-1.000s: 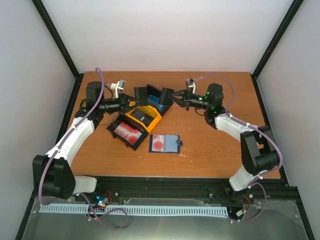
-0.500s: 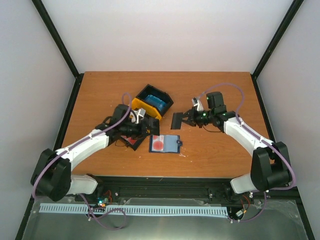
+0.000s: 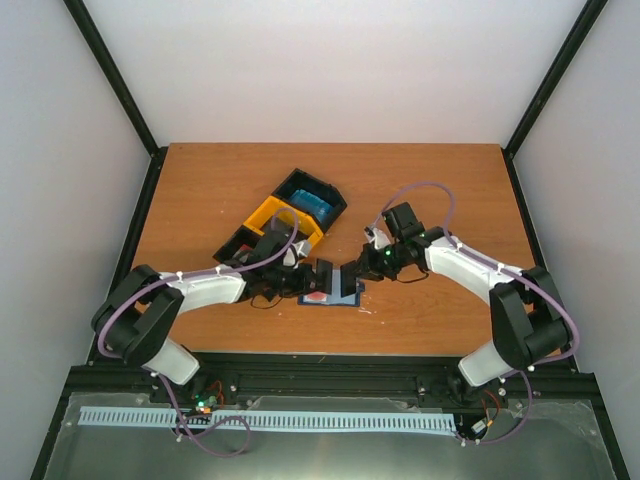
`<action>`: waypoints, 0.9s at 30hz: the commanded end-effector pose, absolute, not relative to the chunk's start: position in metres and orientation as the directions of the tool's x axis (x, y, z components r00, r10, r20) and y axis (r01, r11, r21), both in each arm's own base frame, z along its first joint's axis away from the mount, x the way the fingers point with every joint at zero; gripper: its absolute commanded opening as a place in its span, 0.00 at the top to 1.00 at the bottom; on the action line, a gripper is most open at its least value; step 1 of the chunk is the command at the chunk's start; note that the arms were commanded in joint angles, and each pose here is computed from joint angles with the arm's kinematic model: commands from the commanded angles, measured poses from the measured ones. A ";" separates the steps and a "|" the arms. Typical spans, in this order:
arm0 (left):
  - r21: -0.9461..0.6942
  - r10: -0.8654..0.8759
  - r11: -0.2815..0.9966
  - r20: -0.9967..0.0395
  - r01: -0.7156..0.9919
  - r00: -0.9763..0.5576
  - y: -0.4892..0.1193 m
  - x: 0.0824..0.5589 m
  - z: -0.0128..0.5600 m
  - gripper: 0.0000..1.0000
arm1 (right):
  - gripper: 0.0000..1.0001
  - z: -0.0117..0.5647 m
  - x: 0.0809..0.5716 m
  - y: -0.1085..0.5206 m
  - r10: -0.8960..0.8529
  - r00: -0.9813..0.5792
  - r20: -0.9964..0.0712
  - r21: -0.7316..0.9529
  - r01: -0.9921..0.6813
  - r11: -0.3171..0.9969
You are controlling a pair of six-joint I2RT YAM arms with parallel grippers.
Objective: Put the credit cards into the card holder
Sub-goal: Insert the credit card into the card holder.
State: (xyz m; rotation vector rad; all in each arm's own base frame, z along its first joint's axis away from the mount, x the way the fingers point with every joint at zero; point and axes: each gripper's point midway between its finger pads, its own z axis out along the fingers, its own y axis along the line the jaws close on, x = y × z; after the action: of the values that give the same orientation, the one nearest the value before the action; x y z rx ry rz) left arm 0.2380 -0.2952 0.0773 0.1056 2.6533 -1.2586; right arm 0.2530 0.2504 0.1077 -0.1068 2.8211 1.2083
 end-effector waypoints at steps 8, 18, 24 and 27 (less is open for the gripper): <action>-0.789 -0.030 0.572 -0.294 0.225 -0.955 -0.301 0.238 0.057 0.99 | 0.97 0.056 0.246 0.224 -0.019 -0.999 -0.049 0.577 -0.044 0.816; -0.806 -0.005 0.533 -0.308 0.258 -0.951 -0.305 0.233 0.055 0.99 | 0.97 0.051 0.249 0.220 0.011 -0.998 -0.066 0.565 -0.029 0.824; -0.817 -0.002 0.518 -0.296 0.253 -0.955 -0.308 0.233 0.052 0.99 | 0.97 0.045 0.247 0.218 0.014 -0.998 -0.057 0.555 -0.020 0.832; -0.818 -0.004 0.522 -0.287 0.243 -0.958 -0.310 0.235 0.047 0.99 | 0.97 0.043 0.245 0.215 0.015 -0.999 -0.052 0.550 -0.016 0.835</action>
State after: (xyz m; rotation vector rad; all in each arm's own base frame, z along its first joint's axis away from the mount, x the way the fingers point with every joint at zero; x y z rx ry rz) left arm 0.2307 -0.2991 0.0409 0.1651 2.5563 -1.3654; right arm 0.2476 0.2210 0.0495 -0.0114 2.9487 0.9296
